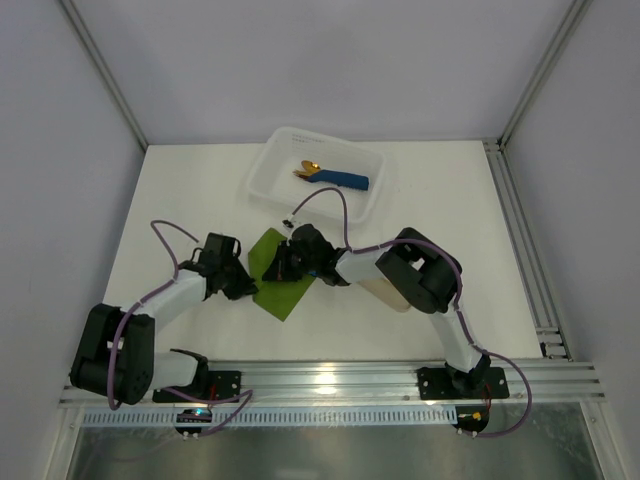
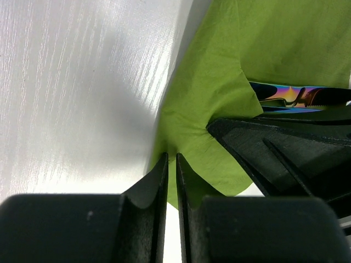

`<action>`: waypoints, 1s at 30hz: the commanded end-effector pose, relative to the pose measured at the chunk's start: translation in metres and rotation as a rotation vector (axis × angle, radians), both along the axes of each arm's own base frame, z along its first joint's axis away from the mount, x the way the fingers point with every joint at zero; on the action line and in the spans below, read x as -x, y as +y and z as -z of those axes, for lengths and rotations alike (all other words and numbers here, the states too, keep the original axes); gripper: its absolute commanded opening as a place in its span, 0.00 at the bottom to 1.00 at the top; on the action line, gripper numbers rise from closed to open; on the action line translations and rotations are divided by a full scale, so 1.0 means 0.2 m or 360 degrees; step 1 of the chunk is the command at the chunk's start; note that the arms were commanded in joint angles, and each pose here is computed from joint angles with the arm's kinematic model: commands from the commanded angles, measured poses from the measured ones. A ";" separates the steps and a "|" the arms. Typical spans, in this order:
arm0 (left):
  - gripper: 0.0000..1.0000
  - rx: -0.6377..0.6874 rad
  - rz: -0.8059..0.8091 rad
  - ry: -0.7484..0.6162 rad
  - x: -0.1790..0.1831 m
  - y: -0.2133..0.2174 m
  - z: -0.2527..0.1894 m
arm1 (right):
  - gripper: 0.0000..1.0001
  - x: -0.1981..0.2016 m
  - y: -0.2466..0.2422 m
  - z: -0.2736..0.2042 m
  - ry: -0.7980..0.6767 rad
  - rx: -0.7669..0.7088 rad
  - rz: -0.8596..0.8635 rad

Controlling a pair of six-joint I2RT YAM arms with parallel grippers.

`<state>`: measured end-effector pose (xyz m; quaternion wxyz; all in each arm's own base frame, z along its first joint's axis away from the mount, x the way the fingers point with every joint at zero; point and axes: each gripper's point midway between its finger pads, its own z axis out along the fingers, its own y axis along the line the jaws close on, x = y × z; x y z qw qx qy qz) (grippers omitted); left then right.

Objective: Place the utensils on the paper napkin and roll it up
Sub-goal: Roll the napkin at the center of the board.

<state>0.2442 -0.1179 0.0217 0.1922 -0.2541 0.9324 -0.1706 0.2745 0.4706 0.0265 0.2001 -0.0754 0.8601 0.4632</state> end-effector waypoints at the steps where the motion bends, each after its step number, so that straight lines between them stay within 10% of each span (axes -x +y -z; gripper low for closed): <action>1: 0.11 -0.0022 0.0010 -0.0058 -0.01 0.01 -0.01 | 0.04 -0.05 0.00 -0.11 -0.0117 -0.0043 0.0017; 30: 0.09 0.0003 -0.0008 -0.0028 0.00 0.00 -0.01 | 0.28 -0.18 0.05 -0.46 -0.0526 0.0007 -0.0252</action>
